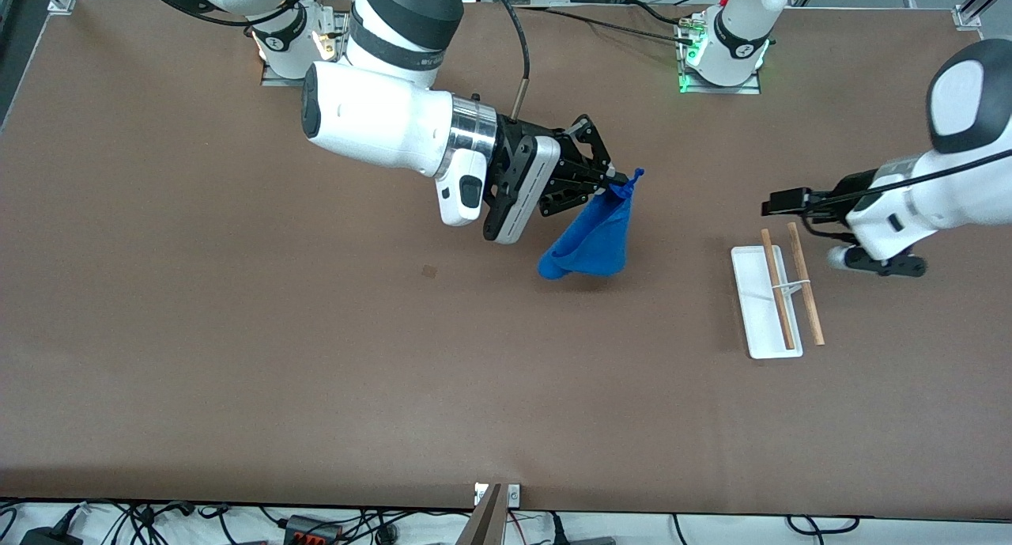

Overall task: Pass towel and hang on rack
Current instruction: 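Lift the towel with the right gripper toward the rack, then reach the left gripper to the hanging towel beside the right gripper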

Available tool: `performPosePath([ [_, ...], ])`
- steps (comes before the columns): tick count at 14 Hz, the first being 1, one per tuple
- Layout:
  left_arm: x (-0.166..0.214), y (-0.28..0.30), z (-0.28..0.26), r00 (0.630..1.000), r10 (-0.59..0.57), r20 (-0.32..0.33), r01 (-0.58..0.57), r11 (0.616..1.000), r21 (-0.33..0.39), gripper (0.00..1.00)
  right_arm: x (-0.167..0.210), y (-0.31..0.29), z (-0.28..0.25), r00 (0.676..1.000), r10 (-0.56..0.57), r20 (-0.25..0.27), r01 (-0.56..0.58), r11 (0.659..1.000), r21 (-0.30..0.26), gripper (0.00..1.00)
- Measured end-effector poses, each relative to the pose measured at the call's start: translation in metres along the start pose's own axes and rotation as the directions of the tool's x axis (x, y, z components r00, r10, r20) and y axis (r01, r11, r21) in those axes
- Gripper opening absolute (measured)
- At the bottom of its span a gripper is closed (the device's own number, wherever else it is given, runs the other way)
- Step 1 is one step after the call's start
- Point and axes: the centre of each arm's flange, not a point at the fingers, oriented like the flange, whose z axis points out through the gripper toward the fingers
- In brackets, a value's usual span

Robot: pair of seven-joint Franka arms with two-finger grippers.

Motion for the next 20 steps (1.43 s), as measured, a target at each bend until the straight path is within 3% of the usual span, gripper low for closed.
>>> performPosePath([
  [3,0.014,0.022,0.019,0.977,0.212,-0.021,-0.212,0.977,-0.011,1.0,-0.001,0.0,0.002,1.0,0.0,-0.002,0.0,1.0,0.0,0.03],
  [5,0.023,0.039,0.033,0.903,0.427,-0.054,-0.428,0.904,-0.009,1.0,0.0,0.0,0.001,1.0,0.0,-0.004,0.0,1.0,0.0,0.03],
  [9,0.03,0.052,0.082,0.745,0.659,-0.106,-0.666,0.745,-0.044,1.0,-0.002,0.003,0.004,1.0,0.003,-0.018,-0.003,1.0,-0.006,0.03],
  [12,0.027,0.051,0.118,0.688,0.706,-0.165,-0.722,0.688,-0.07,1.0,-0.009,0.007,0.013,0.999,0.001,-0.033,-0.002,1.0,-0.019,0.03],
  [14,0.024,0.053,0.137,0.645,0.727,-0.238,-0.759,0.646,-0.085,1.0,-0.011,0.004,0.016,0.999,-0.006,-0.04,0.005,1.0,-0.023,0.03],
  [17,0.02,0.058,0.167,0.553,0.765,-0.33,-0.819,0.571,-0.048,1.0,-0.011,0.003,0.017,0.999,-0.008,-0.042,0.007,1.0,-0.023,0.03],
  [20,0.018,0.071,0.182,0.502,0.792,-0.347,-0.846,0.534,-0.003,1.0,-0.011,0.004,0.017,0.999,-0.008,-0.043,0.007,1.0,-0.024,0.03],
])
